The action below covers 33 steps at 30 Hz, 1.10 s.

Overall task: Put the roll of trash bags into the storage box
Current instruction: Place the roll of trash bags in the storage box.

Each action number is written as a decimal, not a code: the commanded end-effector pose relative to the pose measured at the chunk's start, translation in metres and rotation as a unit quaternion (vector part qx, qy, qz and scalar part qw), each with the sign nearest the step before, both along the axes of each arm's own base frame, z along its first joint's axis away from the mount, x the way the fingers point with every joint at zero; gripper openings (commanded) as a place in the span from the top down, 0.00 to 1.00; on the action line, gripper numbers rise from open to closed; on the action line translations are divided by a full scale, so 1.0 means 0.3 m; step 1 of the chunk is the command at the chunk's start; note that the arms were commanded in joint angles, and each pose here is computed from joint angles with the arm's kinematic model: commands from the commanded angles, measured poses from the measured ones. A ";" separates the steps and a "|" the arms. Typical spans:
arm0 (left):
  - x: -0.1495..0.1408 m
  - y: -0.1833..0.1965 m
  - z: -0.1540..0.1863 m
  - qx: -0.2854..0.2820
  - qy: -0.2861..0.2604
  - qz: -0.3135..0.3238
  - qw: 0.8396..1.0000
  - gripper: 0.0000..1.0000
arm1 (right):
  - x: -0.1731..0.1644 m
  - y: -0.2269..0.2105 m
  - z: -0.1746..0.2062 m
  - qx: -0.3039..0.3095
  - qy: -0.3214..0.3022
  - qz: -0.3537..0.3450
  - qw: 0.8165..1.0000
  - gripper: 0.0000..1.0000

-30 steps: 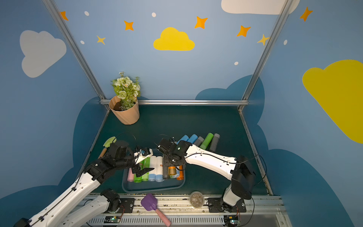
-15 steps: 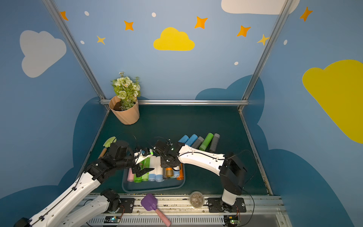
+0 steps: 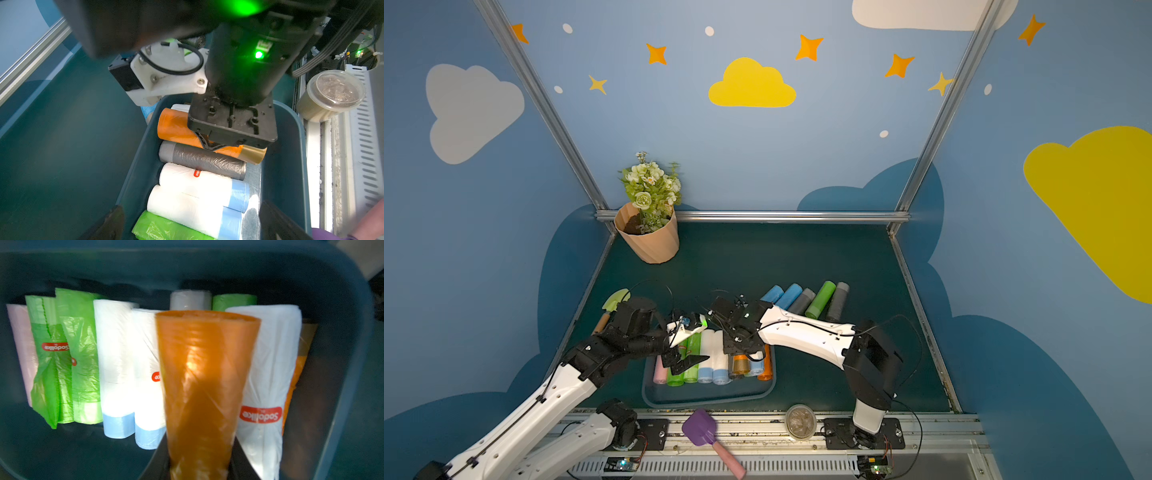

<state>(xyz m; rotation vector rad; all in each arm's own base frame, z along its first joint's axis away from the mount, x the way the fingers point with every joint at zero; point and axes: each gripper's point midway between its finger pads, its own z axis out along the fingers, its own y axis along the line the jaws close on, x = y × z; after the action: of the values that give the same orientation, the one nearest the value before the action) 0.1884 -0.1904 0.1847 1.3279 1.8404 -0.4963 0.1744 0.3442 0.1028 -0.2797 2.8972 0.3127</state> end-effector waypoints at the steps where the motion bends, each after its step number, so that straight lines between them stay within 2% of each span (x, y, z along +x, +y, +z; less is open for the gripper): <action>1: -0.007 -0.011 0.020 -0.008 -0.001 -0.011 1.000 0.00 | 0.001 0.004 -0.024 -0.004 -0.001 -0.005 1.000 0.72; 21: -0.007 -0.011 0.016 -0.007 0.002 -0.011 1.000 0.00 | 0.014 -0.021 -0.090 -0.029 0.010 -0.014 0.999 0.70; 33: -0.011 -0.013 0.019 -0.008 0.003 -0.013 1.000 0.00 | 0.011 -0.050 -0.095 -0.041 0.008 -0.024 0.999 0.65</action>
<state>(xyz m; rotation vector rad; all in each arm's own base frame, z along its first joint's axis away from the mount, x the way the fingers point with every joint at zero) 0.1863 -0.1923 0.1830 1.3377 1.8434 -0.5187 0.1785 0.3463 0.0816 -0.2479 2.9156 0.2915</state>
